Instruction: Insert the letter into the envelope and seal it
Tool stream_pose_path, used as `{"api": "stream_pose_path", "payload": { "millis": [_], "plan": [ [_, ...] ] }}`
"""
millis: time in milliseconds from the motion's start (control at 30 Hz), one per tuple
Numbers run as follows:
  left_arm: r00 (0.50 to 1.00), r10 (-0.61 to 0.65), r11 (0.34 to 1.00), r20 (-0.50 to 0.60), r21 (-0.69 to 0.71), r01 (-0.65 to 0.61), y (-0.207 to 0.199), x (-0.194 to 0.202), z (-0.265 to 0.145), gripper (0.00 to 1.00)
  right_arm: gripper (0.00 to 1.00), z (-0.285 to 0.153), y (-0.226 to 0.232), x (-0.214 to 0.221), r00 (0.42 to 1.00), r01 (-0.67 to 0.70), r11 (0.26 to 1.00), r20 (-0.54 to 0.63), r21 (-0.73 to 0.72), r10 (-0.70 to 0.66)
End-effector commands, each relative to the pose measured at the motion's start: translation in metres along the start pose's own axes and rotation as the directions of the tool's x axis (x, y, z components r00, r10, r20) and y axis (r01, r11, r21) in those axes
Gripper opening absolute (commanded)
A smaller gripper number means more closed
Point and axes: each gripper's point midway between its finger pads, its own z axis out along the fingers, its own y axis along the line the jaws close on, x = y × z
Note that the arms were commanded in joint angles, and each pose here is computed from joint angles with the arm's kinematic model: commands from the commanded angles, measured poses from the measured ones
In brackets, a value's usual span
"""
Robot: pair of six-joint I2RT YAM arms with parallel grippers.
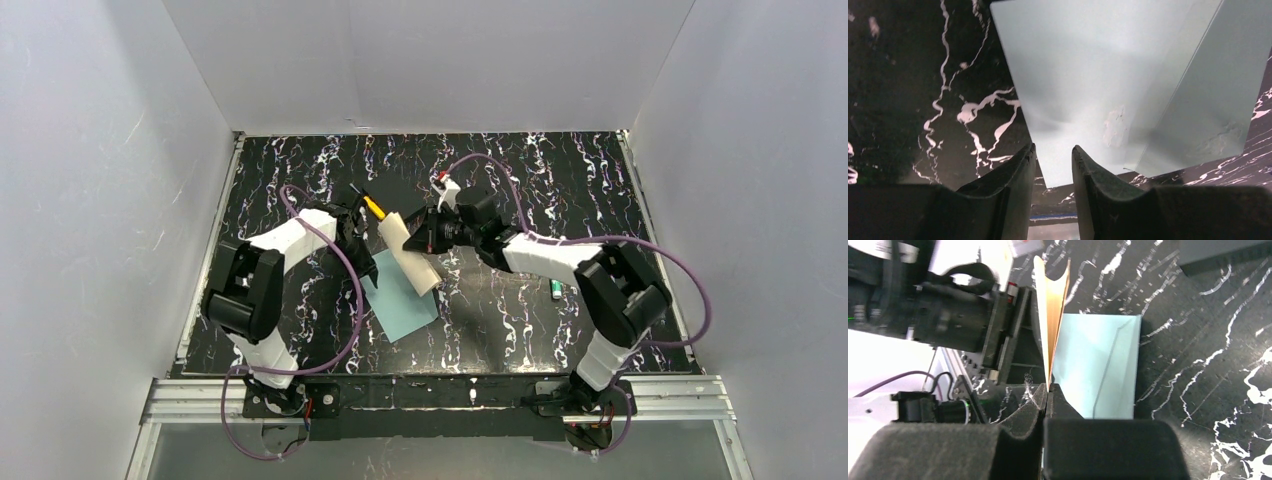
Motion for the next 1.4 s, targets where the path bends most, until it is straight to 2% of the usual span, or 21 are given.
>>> {"api": "stream_pose_path", "payload": {
  "millis": [0, 100, 200, 333, 567, 800, 1067, 1167, 1233, 1300, 1367],
  "plan": [
    [0.997, 0.065, 0.998, 0.041, 0.018, -0.065, -0.01, -0.017, 0.004, 0.31, 0.01, 0.018, 0.003, -0.02, 0.997, 0.028, 0.999, 0.076, -0.027, -0.026],
    [0.998, 0.058, 0.998, 0.024, 0.002, -0.058, -0.008, -0.016, 0.011, 0.29, 0.01, 0.022, -0.016, -0.018, 0.992, 0.06, 0.998, 0.106, 0.031, -0.063],
    [0.998, 0.057, 0.998, -0.003, -0.034, -0.057, -0.001, -0.014, 0.021, 0.24, 0.01, 0.02, -0.027, -0.022, 0.971, 0.132, 0.99, 0.192, 0.057, -0.141],
    [0.998, 0.055, 0.996, -0.029, -0.067, -0.057, 0.006, -0.01, 0.027, 0.2, 0.01, 0.021, -0.041, -0.017, 0.951, 0.19, 0.977, 0.229, 0.098, -0.208],
    [0.998, 0.046, 0.996, -0.052, -0.071, -0.049, 0.007, -0.006, 0.025, 0.19, 0.01, 0.025, -0.046, -0.003, 0.944, 0.186, 0.981, 0.266, 0.056, -0.195],
    [0.994, 0.012, 0.999, -0.11, -0.046, -0.017, 0.002, 0.004, 0.029, 0.17, 0.01, 0.031, -0.046, 0.014, 0.922, 0.231, 0.969, 0.299, 0.083, -0.246],
    [0.989, -0.044, 0.999, -0.141, -0.008, 0.043, -0.007, 0.004, 0.025, 0.15, 0.01, 0.031, -0.048, 0.024, 0.918, 0.219, 0.972, 0.318, 0.086, -0.235],
    [0.994, -0.031, 0.999, -0.103, 0.029, 0.034, -0.013, -0.006, 0.013, 0.17, 0.01, 0.028, -0.045, 0.016, 0.923, 0.191, 0.977, 0.323, 0.091, -0.21],
    [0.998, -0.006, 0.997, -0.062, 0.082, 0.011, -0.021, -0.015, -0.001, 0.21, 0.01, 0.026, -0.039, 0.004, 0.929, 0.174, 0.98, 0.314, 0.098, -0.196],
    [0.999, 0.034, 0.987, 0.007, 0.155, -0.034, -0.032, -0.024, -0.023, 0.25, 0.01, 0.017, -0.025, -0.021, 0.923, 0.146, 0.986, 0.349, 0.078, -0.164],
    [0.994, 0.059, 0.97, 0.093, 0.232, -0.079, -0.042, -0.035, -0.047, 0.33, 0.01, 0.007, -0.016, -0.045, 0.918, 0.105, 0.994, 0.381, 0.04, -0.112]
  ]
}}
